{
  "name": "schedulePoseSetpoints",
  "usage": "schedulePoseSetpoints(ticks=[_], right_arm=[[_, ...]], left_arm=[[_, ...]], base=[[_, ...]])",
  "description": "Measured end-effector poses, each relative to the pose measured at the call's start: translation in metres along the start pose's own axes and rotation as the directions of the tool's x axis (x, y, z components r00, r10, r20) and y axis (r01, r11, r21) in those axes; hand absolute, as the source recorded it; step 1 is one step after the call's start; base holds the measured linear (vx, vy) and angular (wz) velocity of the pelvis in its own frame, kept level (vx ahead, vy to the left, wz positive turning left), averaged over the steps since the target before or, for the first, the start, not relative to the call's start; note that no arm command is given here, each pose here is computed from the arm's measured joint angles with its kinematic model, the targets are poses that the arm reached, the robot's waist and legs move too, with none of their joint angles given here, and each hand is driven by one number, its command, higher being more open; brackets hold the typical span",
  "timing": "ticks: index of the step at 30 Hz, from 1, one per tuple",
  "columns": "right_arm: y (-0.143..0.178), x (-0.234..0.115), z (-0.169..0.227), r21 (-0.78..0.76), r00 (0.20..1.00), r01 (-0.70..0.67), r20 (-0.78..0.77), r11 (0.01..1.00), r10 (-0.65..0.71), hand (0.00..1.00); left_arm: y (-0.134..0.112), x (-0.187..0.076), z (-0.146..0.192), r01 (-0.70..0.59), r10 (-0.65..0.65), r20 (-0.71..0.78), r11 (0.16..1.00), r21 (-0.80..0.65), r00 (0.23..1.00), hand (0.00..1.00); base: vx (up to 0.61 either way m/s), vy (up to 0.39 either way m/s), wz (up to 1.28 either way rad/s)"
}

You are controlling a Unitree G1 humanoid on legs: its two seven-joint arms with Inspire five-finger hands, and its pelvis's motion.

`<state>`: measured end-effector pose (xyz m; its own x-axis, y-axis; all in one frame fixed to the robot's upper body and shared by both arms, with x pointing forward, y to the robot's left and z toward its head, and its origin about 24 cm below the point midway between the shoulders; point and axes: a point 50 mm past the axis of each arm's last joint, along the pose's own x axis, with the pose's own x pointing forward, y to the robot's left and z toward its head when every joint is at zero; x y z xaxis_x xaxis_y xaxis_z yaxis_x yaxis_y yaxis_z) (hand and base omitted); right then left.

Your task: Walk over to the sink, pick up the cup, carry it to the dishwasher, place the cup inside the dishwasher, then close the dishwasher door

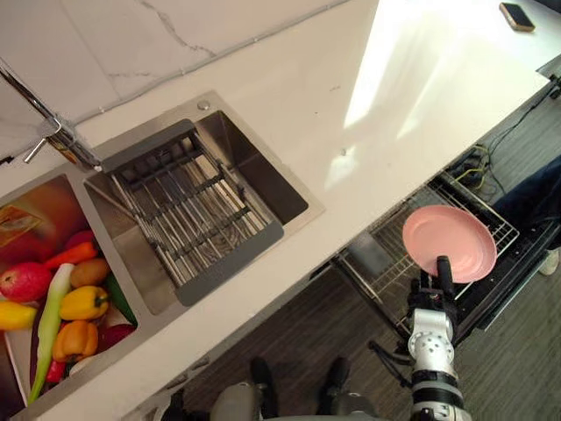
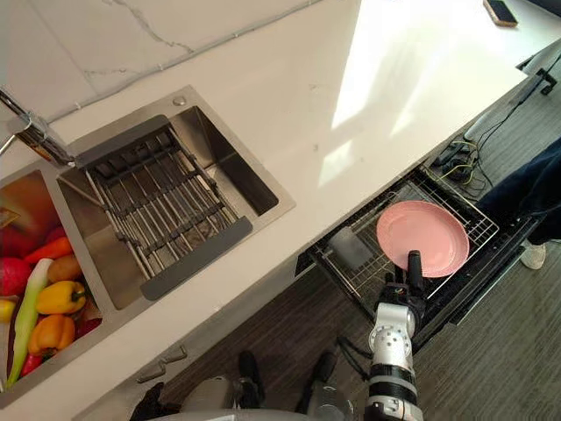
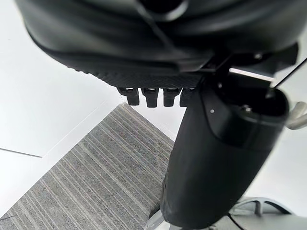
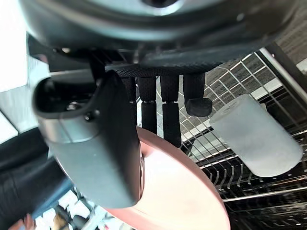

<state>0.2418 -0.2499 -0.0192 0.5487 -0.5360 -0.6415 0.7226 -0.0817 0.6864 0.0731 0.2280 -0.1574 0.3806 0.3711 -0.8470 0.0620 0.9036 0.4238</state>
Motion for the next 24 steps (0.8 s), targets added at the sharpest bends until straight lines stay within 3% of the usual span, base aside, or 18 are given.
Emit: schedulePoseSetpoints(ticks=[9, 10, 20, 24], right_arm=[[-0.002, 0.012, -0.003, 0.175, 0.984, 0.162, -0.096, 0.971, -0.147, 0.00], [-0.001, 0.013, -0.004, 0.180, 0.983, 0.167, -0.101, 0.969, -0.150, 1.00], [0.026, 0.017, 0.003, 0.227, 0.991, 0.115, -0.099, 0.967, -0.094, 1.00], [0.030, 0.017, 0.002, 0.379, 0.987, 0.096, -0.159, 0.920, -0.037, 1.00]], left_arm=[[-0.001, 0.003, 0.015, 0.023, -0.022, 0.043, 1.000, -0.015, 0.999, 1.00], [-0.002, 0.003, 0.015, 0.025, -0.025, 0.045, 1.000, -0.011, 0.999, 1.00], [-0.004, 0.004, 0.028, 0.044, -0.043, 0.078, 0.999, -0.005, 0.996, 1.00], [-0.004, 0.004, 0.028, 0.046, -0.045, 0.081, 0.999, -0.004, 0.996, 1.00]], base=[[-0.02, 0.032, 0.02], [-0.03, 0.039, 0.01], [-0.03, 0.030, 0.02], [-0.01, 0.017, 0.00]])
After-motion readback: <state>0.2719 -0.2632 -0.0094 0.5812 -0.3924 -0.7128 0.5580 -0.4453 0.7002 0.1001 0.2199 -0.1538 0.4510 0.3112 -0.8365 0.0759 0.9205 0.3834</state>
